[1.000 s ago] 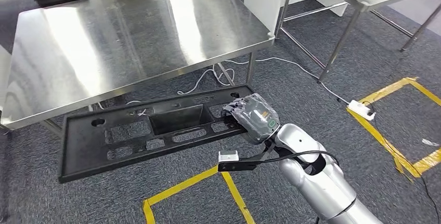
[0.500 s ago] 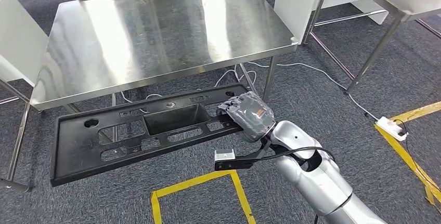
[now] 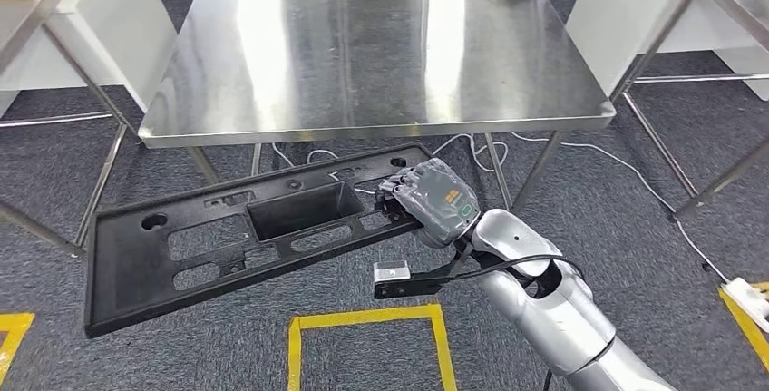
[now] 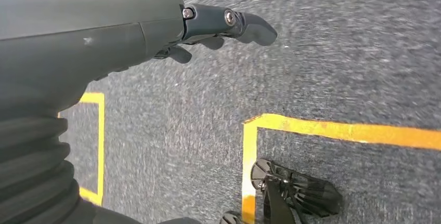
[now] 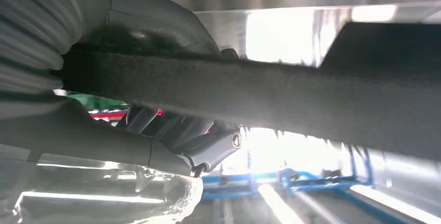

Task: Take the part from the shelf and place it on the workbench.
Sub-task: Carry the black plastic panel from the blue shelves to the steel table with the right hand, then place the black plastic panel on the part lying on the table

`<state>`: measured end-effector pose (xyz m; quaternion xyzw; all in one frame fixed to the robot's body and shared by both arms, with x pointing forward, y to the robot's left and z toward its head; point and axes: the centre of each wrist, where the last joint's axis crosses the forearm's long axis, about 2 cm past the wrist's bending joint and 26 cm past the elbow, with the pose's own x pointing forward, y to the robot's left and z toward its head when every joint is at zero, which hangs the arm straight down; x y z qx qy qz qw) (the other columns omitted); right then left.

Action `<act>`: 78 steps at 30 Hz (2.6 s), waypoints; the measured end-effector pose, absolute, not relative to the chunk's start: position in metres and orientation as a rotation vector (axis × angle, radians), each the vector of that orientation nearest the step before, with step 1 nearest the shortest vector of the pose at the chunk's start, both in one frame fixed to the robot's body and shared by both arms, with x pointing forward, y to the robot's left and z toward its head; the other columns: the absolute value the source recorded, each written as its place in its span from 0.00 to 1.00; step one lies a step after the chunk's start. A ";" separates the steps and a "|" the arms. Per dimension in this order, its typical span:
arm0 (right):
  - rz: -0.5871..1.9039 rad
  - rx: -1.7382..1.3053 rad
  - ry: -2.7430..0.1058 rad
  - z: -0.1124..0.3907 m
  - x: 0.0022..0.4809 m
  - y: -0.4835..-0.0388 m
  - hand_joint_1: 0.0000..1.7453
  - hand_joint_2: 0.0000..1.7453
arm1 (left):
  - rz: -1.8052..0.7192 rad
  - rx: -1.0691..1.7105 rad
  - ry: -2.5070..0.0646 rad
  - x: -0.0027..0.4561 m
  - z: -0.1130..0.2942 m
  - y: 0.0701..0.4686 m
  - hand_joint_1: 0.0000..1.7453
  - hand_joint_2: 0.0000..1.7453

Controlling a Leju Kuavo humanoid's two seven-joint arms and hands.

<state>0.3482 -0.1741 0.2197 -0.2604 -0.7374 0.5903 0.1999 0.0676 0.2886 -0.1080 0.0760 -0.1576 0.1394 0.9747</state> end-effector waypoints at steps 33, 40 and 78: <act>1.558 -0.911 -1.935 0.212 0.372 -0.209 1.00 1.00 | 0.279 0.165 -0.357 0.064 -0.109 0.289 0.00 1.00; 1.465 -1.085 -1.855 0.223 0.397 -0.235 1.00 1.00 | 0.280 0.171 -0.361 0.063 -0.109 0.290 0.00 1.00; 1.307 -1.331 -1.432 0.237 0.460 -0.340 1.00 1.00 | 0.308 0.128 -0.376 0.061 -0.109 0.283 0.00 1.00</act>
